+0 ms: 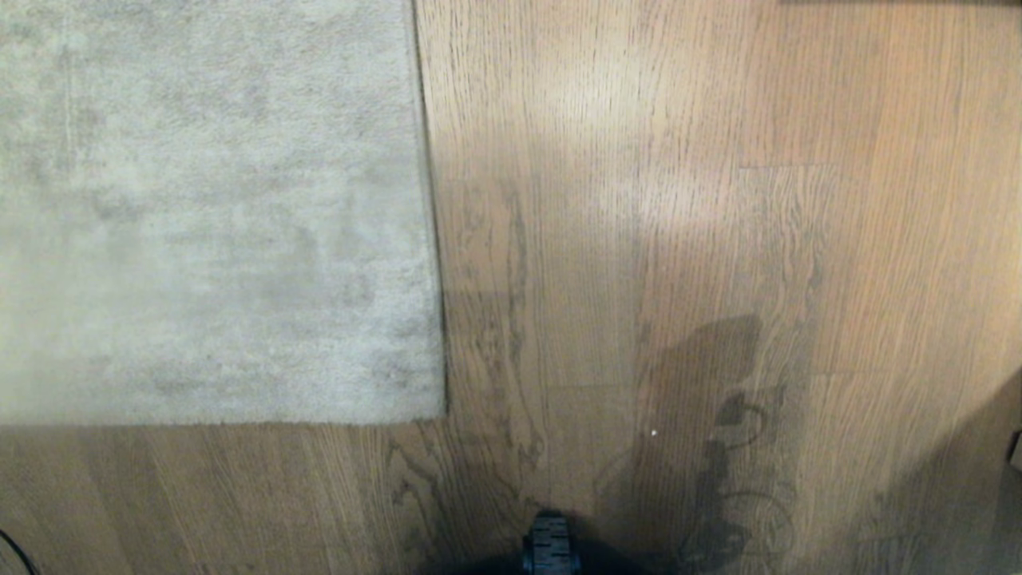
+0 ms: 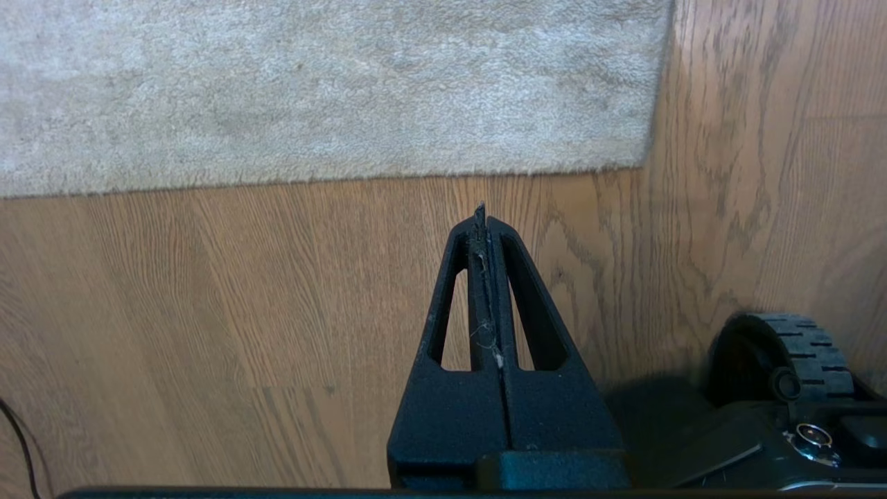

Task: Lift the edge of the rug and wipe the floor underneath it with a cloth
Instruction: Lift up the carpet

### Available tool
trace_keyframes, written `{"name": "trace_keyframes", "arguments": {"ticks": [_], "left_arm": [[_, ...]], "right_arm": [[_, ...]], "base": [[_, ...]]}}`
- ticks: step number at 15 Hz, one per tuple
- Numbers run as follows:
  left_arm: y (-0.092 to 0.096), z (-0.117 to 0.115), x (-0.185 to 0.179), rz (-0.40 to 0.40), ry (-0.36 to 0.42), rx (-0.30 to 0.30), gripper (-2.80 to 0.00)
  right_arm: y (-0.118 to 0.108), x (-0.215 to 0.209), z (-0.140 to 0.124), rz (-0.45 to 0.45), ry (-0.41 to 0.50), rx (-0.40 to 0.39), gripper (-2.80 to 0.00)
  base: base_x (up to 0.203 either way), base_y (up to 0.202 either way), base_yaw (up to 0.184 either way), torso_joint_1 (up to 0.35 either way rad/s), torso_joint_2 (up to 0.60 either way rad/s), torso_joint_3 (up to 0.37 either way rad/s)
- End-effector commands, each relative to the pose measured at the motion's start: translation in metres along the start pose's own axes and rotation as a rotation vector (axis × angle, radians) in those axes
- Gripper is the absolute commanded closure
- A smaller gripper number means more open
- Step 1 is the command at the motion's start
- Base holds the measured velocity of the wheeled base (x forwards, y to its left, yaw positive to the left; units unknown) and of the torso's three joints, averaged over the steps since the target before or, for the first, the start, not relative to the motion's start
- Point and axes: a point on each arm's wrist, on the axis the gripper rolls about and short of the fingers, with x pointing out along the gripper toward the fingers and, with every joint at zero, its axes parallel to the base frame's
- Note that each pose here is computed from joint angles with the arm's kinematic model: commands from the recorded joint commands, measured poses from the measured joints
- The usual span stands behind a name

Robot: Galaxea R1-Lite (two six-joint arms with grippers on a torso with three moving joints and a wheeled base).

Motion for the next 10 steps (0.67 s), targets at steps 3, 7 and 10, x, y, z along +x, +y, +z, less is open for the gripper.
{"name": "trace_keyframes", "arguments": {"ticks": [3,7,10], "left_arm": [[0.0,0.002,0.005,-0.001,0.065,0.001,0.0],[0.0,0.019,0.015,-0.042,0.165,0.004,0.0],[-0.002,0.049,0.036,-0.122,0.27,0.011,0.0]], "right_arm": [[0.0,0.0,0.0,0.001,0.001,-0.001,0.0],[0.0,0.0,0.0,0.002,0.001,-0.001,0.0],[0.0,0.0,0.0,0.001,0.001,-0.001,0.0]], "base": [[0.0,0.0,0.0,0.0,0.0,0.0],[0.0,0.0,0.0,0.0,0.0,0.0],[0.0,0.0,0.0,0.0,0.0,0.0]]}}
